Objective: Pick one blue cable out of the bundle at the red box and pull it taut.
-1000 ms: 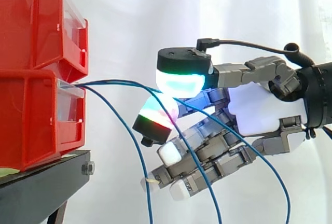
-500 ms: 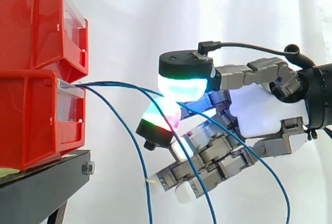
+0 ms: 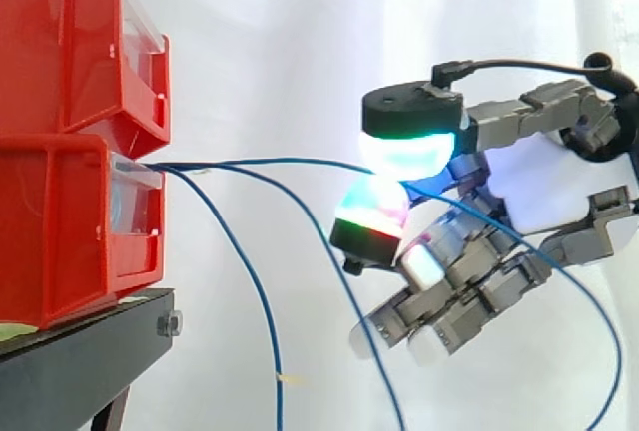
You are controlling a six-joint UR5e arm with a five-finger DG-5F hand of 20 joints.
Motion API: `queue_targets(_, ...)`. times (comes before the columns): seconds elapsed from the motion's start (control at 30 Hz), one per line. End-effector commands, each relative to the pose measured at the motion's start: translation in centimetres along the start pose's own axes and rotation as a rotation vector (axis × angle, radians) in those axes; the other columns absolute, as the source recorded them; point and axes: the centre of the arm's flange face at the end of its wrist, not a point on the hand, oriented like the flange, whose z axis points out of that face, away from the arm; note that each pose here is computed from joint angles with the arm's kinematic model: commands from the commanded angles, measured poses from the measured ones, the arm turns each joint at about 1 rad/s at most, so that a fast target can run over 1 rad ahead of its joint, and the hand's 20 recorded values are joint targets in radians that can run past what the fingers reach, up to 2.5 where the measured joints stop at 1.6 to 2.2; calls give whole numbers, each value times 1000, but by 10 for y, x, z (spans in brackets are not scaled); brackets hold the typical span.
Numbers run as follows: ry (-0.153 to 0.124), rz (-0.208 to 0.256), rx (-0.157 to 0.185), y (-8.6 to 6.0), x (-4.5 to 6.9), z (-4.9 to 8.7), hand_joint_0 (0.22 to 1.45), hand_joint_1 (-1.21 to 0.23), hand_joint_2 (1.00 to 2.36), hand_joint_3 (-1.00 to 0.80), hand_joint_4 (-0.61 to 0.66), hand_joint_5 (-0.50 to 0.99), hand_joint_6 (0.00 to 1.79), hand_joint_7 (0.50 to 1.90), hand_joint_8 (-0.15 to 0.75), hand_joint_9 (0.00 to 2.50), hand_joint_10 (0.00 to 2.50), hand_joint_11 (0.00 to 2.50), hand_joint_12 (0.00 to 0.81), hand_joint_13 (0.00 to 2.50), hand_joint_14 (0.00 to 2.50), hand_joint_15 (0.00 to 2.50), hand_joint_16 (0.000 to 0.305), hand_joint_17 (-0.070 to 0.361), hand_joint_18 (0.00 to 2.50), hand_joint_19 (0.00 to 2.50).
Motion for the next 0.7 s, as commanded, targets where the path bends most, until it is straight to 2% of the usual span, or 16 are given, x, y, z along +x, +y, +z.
queue_targets(0.0,0,-27,12,7,-6,-17,594,-865,1021,-11,-41,-88,839,1122,338,1041,14,551,374,528,6,140,56,126,589,202)
queue_targets(0.07,-1,-40,15,9,-9,-28,595,-863,1021,-14,-39,-89,839,1120,341,1075,12,594,374,535,5,149,56,127,588,201)
queue_targets(0.1,-1,-40,15,9,-9,-28,595,-862,1022,-17,-40,-89,839,1120,338,1076,13,597,374,534,6,142,56,126,586,201)
queue_targets(0.17,-5,-50,18,9,-12,-45,596,-861,1022,-20,-43,-90,839,1122,340,1075,15,599,372,538,6,146,56,126,585,211)
queue_targets(0.2,-9,-50,17,10,-14,-48,596,-861,1022,-19,-42,-90,839,1119,341,1076,15,594,372,537,6,146,56,125,585,211)
queue_targets(0.23,-26,-51,19,12,-19,-62,595,-861,1022,-15,-42,-90,839,1117,338,1076,15,592,371,537,6,146,56,126,585,202)
queue_targets(0.33,-51,-52,21,15,-24,-75,596,-859,1023,-21,-43,-91,839,1116,340,1075,15,587,369,538,7,146,56,125,584,204)
queue_targets(0.67,-52,-52,13,15,-24,-73,598,-854,1022,-35,-47,-94,840,1112,338,1057,13,574,366,530,6,153,55,124,574,206)
